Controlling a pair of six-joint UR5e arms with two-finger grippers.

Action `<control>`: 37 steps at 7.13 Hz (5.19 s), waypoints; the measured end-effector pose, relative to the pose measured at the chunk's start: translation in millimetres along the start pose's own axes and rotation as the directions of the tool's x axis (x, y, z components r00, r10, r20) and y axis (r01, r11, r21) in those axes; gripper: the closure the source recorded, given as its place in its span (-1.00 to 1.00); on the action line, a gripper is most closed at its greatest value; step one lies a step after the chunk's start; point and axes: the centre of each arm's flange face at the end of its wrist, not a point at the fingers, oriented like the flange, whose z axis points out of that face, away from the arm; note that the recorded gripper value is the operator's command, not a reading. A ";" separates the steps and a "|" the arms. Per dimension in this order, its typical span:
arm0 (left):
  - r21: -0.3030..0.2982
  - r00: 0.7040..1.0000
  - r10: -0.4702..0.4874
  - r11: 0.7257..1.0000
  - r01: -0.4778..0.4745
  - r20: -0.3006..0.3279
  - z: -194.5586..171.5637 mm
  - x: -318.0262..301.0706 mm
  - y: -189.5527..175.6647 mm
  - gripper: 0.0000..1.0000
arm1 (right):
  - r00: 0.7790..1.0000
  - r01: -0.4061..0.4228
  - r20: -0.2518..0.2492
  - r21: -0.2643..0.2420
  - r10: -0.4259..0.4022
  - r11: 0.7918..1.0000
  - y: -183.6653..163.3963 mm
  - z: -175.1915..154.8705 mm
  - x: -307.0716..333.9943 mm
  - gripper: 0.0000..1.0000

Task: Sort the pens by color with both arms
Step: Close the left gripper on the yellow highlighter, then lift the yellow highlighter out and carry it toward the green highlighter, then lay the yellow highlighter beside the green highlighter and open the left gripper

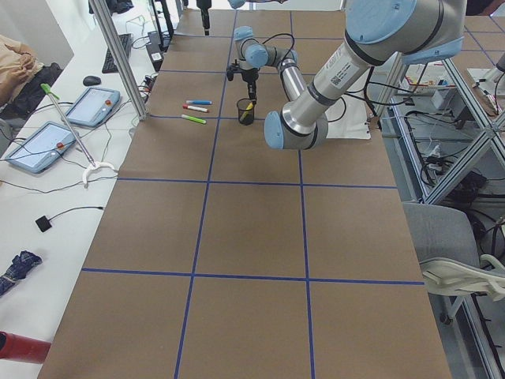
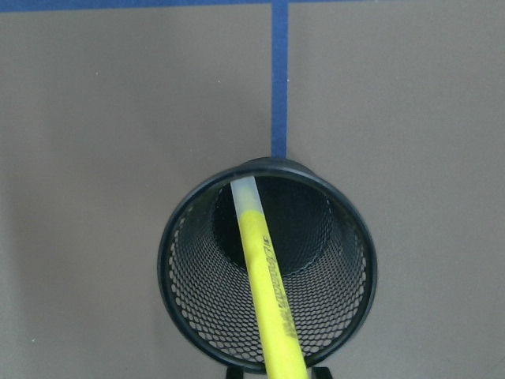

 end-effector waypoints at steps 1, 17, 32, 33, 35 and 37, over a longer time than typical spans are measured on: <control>0.003 1.000 -0.001 1.000 0.001 -0.003 -2.9 0.1 -1.6 0.21 | 1.000 0.001 0.000 0.000 -0.001 1.000 0.1 -0.3 -0.4 -1.00; -0.006 1.000 -0.005 1.000 0.005 0.005 4.1 -1.3 -3.0 0.99 | 1.000 0.001 -0.002 -0.004 -0.001 1.000 2.1 3.2 -0.9 -1.00; 0.364 0.979 0.088 0.931 -0.015 -0.185 -111.7 -94.1 1.7 1.00 | 1.000 -0.001 0.002 -0.004 0.001 1.000 3.6 6.3 -2.7 -1.00; 0.413 0.972 0.112 0.910 -0.016 -0.209 -95.8 -102.8 -9.1 1.00 | 1.000 -0.001 0.002 -0.006 0.001 1.000 4.3 8.0 -2.9 -1.00; 0.520 0.963 0.140 0.854 -0.001 -0.228 -51.7 -106.5 -49.1 1.00 | 1.000 -0.002 0.001 -0.009 0.002 1.000 5.0 10.3 -2.2 -1.00; 0.624 0.958 0.174 0.781 0.006 -0.228 22.5 -117.1 -106.9 1.00 | 1.000 -0.002 0.000 -0.011 0.002 1.000 5.1 11.8 -2.3 -1.00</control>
